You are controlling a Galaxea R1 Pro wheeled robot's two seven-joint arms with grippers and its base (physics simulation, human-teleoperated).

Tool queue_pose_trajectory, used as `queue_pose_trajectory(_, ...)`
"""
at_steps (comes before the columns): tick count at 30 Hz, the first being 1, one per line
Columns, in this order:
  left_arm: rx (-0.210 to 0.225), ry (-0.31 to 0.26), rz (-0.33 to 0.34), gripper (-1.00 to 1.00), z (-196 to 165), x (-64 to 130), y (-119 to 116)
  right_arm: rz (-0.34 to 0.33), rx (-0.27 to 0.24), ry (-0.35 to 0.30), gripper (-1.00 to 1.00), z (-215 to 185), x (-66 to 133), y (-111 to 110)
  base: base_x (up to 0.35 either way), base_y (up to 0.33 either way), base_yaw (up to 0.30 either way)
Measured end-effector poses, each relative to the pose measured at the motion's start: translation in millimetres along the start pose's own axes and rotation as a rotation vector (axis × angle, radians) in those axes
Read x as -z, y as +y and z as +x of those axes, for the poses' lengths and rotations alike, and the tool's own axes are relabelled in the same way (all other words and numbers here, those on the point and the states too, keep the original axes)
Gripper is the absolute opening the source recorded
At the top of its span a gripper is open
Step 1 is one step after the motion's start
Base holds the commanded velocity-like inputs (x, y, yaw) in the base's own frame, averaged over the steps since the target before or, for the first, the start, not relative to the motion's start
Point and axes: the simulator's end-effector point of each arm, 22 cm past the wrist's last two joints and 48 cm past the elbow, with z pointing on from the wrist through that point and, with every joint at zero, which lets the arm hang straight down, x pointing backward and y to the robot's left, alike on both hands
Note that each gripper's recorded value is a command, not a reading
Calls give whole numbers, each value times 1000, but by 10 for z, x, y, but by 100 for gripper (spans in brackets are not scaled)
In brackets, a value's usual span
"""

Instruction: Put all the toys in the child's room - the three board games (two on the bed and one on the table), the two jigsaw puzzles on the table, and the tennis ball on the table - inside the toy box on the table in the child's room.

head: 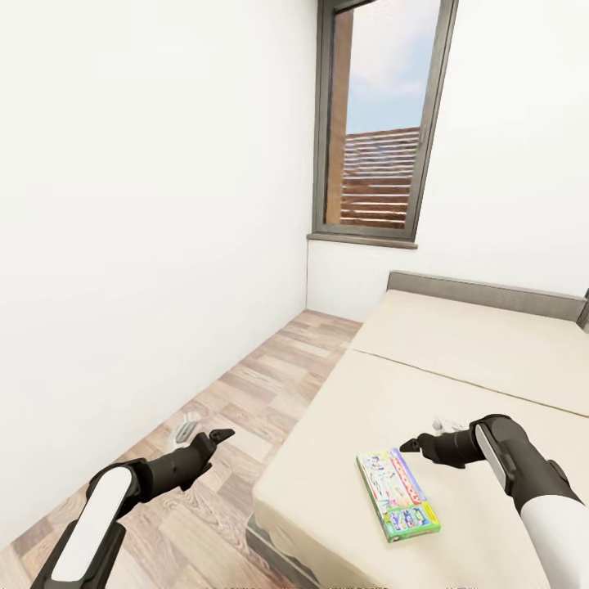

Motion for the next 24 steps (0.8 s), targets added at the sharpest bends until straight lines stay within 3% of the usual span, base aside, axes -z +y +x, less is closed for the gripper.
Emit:
queue_pose_trajectory(12, 60, 23, -74, 100, 150, -77, 361, 2, -11, 13, 100, 166, -178, -115, 2, 0, 0)
queue_pose_trajectory(24, 71, 31, -80, 100, 280, -170, 585, -2, -13, 10, 100, 303, -359, -216, 0, 0, 0)
